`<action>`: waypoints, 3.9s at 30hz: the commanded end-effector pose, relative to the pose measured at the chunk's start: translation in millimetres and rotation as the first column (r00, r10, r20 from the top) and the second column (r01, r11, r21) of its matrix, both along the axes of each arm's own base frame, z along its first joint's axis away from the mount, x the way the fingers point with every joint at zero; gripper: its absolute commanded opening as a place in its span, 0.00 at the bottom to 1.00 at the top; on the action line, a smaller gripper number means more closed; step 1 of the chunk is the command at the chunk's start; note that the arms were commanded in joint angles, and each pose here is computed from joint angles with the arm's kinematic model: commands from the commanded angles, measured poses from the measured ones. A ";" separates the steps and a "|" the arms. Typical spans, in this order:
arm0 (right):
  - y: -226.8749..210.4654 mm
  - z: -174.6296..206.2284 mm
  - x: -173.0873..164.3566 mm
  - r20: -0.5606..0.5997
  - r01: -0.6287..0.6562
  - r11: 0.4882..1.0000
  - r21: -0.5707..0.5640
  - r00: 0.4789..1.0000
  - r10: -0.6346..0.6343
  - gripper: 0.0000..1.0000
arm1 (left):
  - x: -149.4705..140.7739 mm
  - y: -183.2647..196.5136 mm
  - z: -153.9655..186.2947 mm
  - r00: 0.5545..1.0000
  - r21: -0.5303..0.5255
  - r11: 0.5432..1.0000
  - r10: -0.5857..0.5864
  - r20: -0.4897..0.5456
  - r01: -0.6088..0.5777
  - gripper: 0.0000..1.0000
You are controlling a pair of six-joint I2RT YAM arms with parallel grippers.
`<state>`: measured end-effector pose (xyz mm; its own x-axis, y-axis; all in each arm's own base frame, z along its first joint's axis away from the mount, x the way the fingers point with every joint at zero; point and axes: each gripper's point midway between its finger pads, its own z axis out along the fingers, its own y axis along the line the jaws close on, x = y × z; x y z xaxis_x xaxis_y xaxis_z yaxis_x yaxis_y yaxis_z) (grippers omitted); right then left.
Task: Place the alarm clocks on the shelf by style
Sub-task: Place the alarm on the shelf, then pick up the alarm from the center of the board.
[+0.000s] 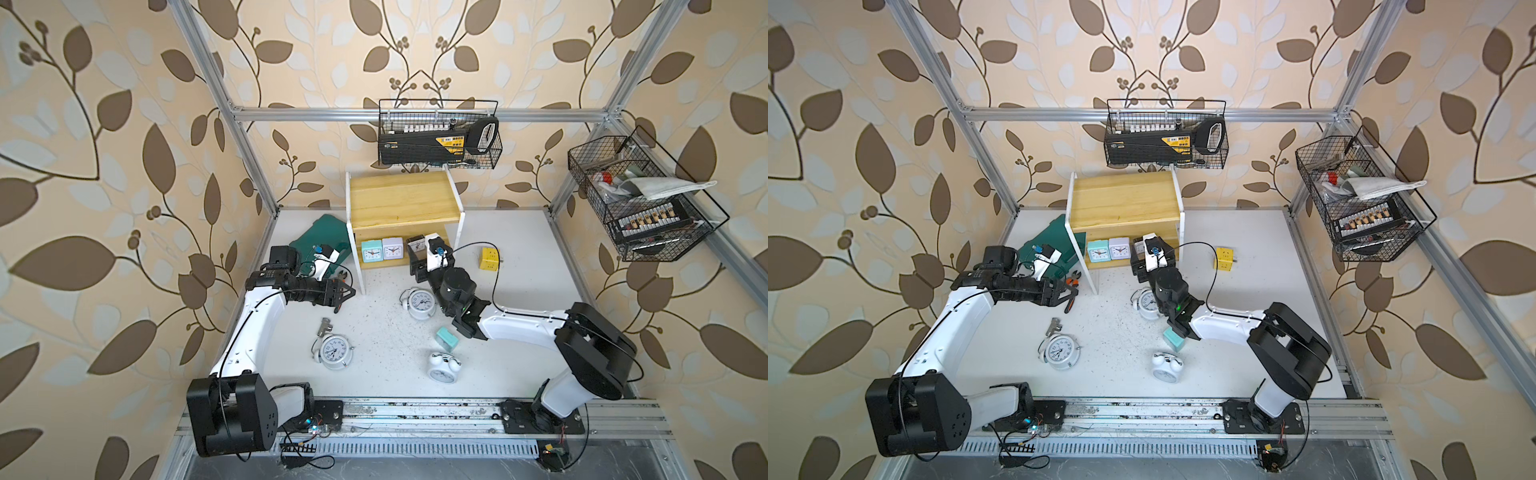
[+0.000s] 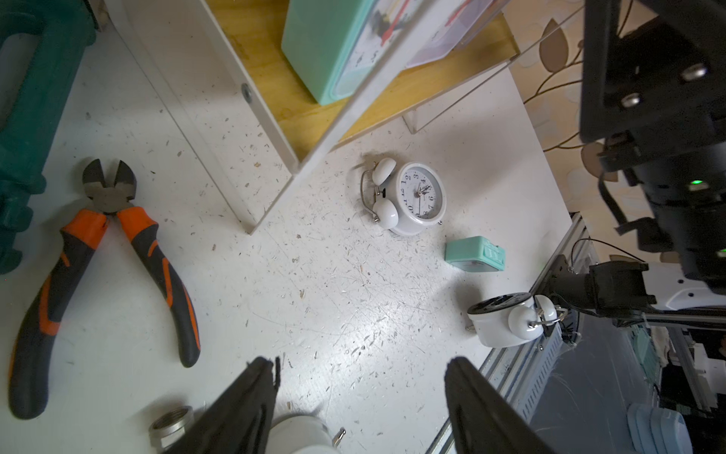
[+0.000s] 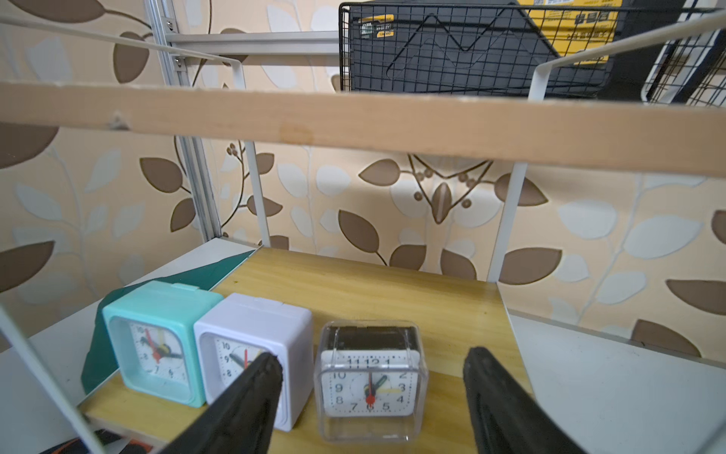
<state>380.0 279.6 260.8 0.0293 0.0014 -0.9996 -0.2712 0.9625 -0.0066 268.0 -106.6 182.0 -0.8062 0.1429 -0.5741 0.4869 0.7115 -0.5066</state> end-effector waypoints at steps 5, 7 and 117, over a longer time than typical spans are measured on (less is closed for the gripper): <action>0.1 -43.0 -29.7 -0.282 -0.131 0.988 -0.087 0.954 0.102 0.76 | -0.4 5.5 0.9 1.000 0.048 0.999 -0.007 0.016 0.007 0.72; -1.7 -47.7 -36.7 -0.336 -0.152 0.984 -0.095 0.935 0.112 0.77 | 0.1 5.8 0.5 1.000 0.053 0.999 -0.009 0.016 0.008 0.72; 44.3 -63.3 -158.8 -0.648 -0.519 0.738 0.431 0.392 0.653 0.31 | -70.6 -105.0 34.9 0.811 0.024 0.833 -0.544 0.215 0.553 0.87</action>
